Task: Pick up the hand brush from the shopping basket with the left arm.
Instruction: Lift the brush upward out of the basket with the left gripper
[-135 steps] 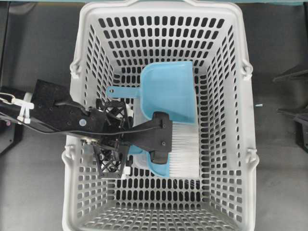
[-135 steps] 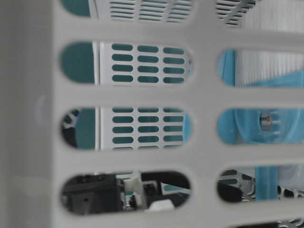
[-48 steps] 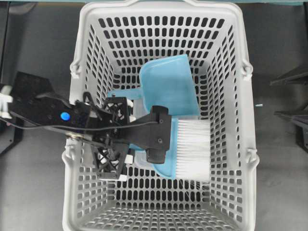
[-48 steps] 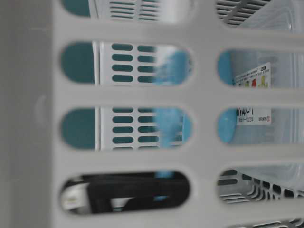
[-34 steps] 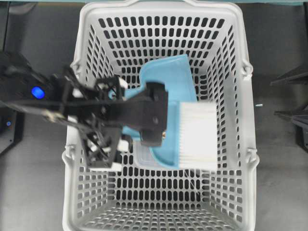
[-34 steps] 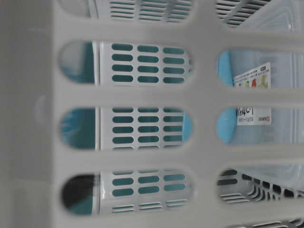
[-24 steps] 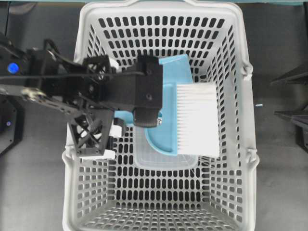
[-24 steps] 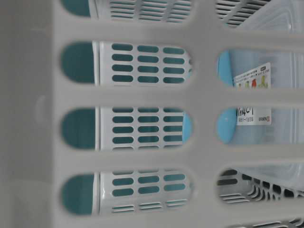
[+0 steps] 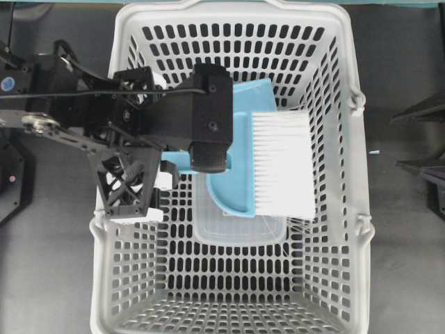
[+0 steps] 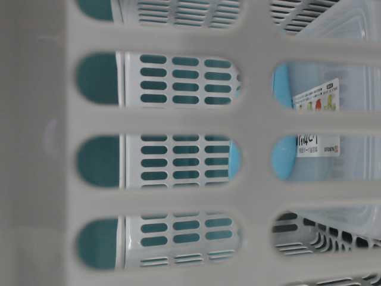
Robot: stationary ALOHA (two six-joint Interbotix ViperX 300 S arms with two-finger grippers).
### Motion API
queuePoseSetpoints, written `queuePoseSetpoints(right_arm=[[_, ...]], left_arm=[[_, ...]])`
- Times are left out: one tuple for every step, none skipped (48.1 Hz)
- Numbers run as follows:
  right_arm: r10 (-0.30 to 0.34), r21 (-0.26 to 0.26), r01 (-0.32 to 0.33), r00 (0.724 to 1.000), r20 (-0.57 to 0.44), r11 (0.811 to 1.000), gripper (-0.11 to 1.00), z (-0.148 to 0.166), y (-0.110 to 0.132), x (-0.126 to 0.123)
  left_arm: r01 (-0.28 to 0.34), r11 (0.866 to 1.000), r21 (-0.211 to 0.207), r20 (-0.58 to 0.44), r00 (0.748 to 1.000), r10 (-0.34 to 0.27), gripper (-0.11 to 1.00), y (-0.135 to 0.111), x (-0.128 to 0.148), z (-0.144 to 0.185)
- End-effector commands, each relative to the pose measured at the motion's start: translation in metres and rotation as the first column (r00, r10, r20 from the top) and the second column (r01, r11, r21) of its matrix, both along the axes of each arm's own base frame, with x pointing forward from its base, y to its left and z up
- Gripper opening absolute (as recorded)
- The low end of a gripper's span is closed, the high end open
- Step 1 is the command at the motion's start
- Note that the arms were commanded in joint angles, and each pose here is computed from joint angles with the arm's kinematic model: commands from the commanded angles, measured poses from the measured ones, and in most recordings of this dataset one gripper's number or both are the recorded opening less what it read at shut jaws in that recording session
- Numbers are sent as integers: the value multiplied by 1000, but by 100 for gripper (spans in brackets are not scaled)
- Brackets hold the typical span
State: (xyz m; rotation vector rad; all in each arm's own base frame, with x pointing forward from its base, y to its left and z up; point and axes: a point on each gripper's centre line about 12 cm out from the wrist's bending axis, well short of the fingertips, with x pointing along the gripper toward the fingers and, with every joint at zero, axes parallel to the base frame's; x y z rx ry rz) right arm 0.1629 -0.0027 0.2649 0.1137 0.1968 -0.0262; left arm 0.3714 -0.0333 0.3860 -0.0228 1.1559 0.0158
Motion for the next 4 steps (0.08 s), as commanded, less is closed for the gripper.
queuePoseSetpoints(right_arm=[[-1,4,1,1000,11,1000,79,3,0,2],[-2,4,2,1000,11,1000,79,3,0,2],[-1,4,1,1000,11,1000,79,3,0,2],[-1,4,1,1000,11,1000,79,3,0,2]], left_arm=[[0,1000,-3,48,999,0,28,0,-5,16],[-2,1000,-3,48,999,2,28,0,-5,16],[-2,1000,-3,49,999,2,28,0,-5,17],[-2,1000,-3,48,999,2,28,0,-5,16]])
